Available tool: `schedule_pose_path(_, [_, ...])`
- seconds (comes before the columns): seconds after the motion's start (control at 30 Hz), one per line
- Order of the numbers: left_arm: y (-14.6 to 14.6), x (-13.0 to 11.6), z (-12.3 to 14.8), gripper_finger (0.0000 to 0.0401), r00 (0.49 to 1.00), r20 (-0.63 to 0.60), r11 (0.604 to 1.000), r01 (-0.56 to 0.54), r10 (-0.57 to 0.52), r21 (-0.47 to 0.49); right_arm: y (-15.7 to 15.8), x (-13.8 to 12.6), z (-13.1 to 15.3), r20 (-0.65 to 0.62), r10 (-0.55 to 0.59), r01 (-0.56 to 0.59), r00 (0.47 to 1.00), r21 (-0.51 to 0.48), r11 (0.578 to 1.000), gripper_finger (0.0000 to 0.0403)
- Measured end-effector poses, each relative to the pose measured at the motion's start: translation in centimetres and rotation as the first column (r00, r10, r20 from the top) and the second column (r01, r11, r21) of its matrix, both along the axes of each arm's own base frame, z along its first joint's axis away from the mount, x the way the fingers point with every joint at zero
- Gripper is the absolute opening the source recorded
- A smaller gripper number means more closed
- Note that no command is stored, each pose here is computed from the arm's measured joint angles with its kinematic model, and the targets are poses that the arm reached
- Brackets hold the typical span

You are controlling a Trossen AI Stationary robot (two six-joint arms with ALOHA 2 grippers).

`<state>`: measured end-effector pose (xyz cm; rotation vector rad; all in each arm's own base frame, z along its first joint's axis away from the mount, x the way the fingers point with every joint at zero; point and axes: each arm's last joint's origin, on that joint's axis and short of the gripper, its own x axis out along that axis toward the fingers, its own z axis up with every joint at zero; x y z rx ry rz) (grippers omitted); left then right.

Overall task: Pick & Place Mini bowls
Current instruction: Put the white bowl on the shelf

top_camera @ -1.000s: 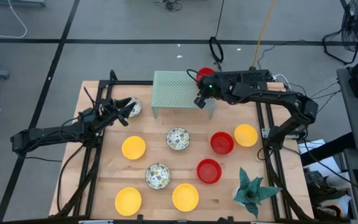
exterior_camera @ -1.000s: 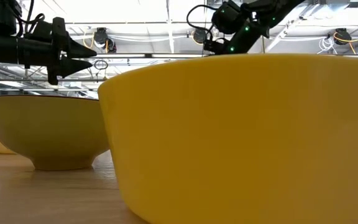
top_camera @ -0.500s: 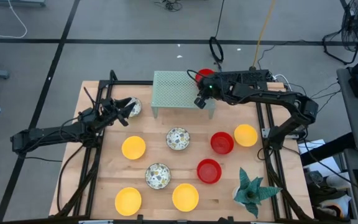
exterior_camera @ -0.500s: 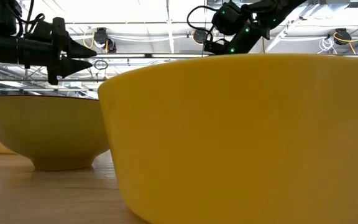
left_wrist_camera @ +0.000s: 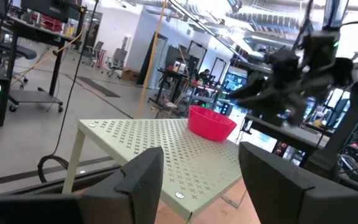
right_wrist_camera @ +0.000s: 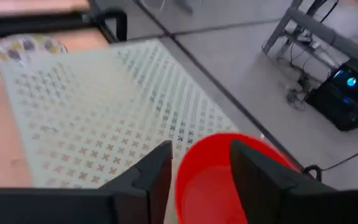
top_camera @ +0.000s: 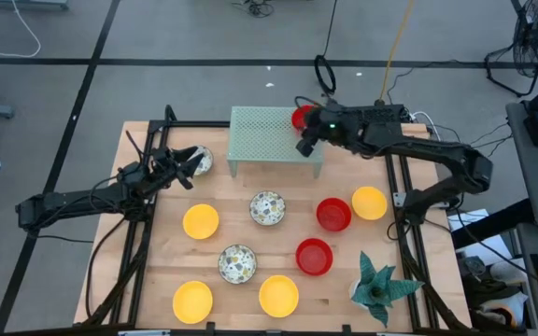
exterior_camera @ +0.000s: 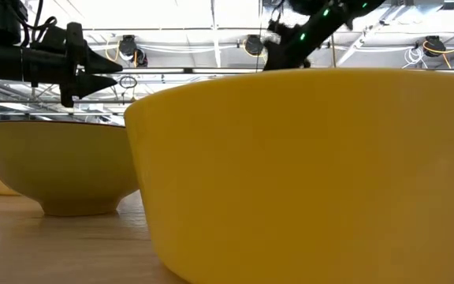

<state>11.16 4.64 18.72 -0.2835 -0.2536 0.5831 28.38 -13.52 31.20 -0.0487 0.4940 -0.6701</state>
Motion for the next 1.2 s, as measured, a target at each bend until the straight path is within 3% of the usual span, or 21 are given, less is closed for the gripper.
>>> schedule_pose_path(0.17, [0.0, 0.1, -0.3, 0.0214, 0.998, -0.059, 0.999, 0.021, -0.019, 0.029, 2.6, -2.4, 3.3, 0.089, 0.050, -0.049, 0.995, -0.017, 0.999, 0.0151])
schedule_pose_path(0.33, [0.1, 0.5, -0.6, 0.0214, 0.992, -0.127, 0.999, 0.020, -0.017, 0.027, 5.3, -4.4, 5.3, 0.133, 0.192, -0.194, 0.972, -0.002, 0.981, 0.0142])
schedule_pose_path(0.5, [0.5, 1.8, 1.2, 0.0214, 0.938, -0.347, 0.999, -0.024, 0.011, -0.033, 7.2, -5.5, 6.5, 0.180, 0.299, -0.301, 0.937, -0.015, 0.953, 0.0137])
schedule_pose_path(0.67, [0.7, 3.3, 3.2, 0.0214, 0.825, -0.565, 0.988, -0.077, -0.013, -0.135, 8.0, -5.9, 6.9, 0.196, 0.322, -0.325, 0.926, -0.021, 0.946, 0.0137])
schedule_pose_path(0.83, [0.5, 4.1, 3.2, 0.0214, 0.668, -0.739, 0.963, -0.136, -0.083, -0.232, 8.2, -6.0, 6.1, 0.128, 0.327, -0.333, 0.936, 0.023, 0.943, 0.0134])
schedule_pose_path(0.97, [0.5, 4.4, 2.5, 0.0214, 0.527, -0.841, 0.952, -0.175, -0.124, -0.250, 8.2, -6.0, 5.1, 0.091, 0.325, -0.330, 0.941, 0.045, 0.943, 0.0134])
schedule_pose_path(1.2, [0.8, 5.6, 0.3, 0.0214, 0.330, -0.929, 0.963, -0.147, -0.167, -0.226, 8.2, -5.9, 3.4, 0.056, 0.325, -0.329, 0.944, 0.064, 0.942, 0.0134])
